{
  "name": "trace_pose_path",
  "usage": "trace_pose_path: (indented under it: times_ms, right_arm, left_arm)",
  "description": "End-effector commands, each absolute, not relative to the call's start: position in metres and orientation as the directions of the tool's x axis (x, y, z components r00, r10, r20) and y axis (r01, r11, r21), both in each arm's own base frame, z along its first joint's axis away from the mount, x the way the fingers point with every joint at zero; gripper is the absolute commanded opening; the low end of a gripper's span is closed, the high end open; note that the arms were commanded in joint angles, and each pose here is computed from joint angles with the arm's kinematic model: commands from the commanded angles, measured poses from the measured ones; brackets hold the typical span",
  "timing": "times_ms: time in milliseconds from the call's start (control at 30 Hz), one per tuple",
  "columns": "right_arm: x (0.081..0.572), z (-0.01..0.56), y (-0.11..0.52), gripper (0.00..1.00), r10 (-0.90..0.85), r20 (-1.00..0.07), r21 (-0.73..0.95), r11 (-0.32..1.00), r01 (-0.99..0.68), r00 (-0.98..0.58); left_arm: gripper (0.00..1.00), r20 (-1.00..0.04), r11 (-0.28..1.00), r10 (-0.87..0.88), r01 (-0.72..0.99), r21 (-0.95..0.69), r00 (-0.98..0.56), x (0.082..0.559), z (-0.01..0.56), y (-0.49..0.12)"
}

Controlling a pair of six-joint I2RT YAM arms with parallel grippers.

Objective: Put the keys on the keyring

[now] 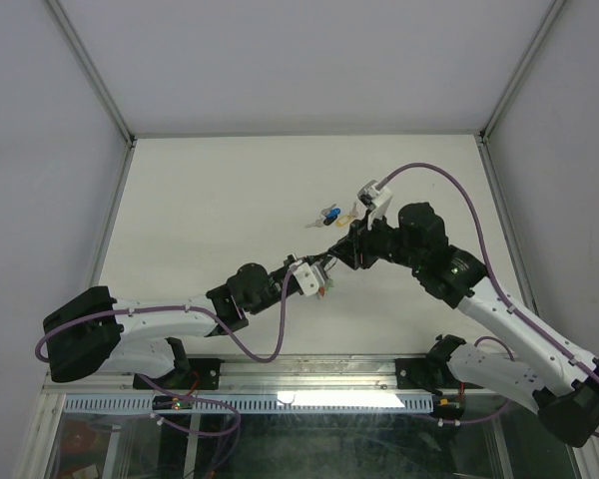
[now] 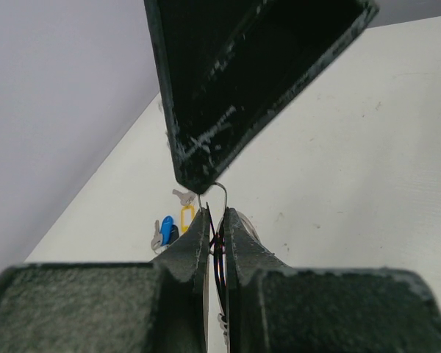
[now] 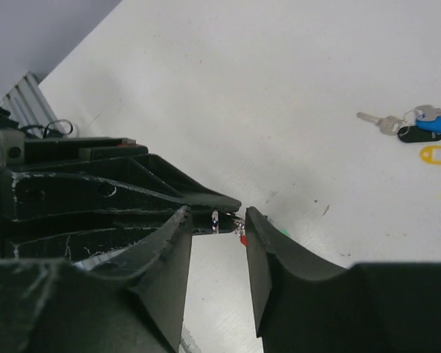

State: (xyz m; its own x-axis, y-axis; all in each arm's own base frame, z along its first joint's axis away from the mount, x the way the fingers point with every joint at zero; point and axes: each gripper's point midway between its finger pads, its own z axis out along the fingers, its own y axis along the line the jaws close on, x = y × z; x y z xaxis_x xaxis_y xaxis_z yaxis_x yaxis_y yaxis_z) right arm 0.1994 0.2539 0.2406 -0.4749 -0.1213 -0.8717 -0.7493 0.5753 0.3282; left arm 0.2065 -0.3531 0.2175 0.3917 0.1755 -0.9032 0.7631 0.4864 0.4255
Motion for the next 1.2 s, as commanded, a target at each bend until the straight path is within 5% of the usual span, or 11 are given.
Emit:
trace_pose_path:
  times_ms: [0, 400, 633, 1167]
  right_arm:
    - [0.215, 0.278, 0.24, 0.39, 0.0, -0.939, 0.264, 0.638, -0.723, -0.343]
    - [0.238, 0.276, 0.209, 0.41, 0.058, -0.932, 0.26, 0.796, -0.546, -0.359]
    - [0.213, 0.268, 0.242, 0.4, -0.051, -0.891, 0.312, 0.654, -0.69, -0.452]
    - [0.208, 0.249, 0.263, 0.36, -0.091, -0.845, 0.382, 0.587, -0.714, -0.527]
  left_arm:
    - [0.0, -0.888, 0.517, 0.09, 0.741, 0.428, 0.45, 0.205, 0.258, -0.356]
    - [0.0, -0.877, 0.511, 0.138, 0.725, 0.461, 0.46, 0.207, 0.251, -0.356]
    - [0.0, -0.877, 0.506, 0.132, 0.729, 0.461, 0.463, 0.205, 0.252, -0.358]
    - [0.0, -0.877, 0.504, 0.13, 0.731, 0.461, 0.463, 0.205, 0.252, -0.357]
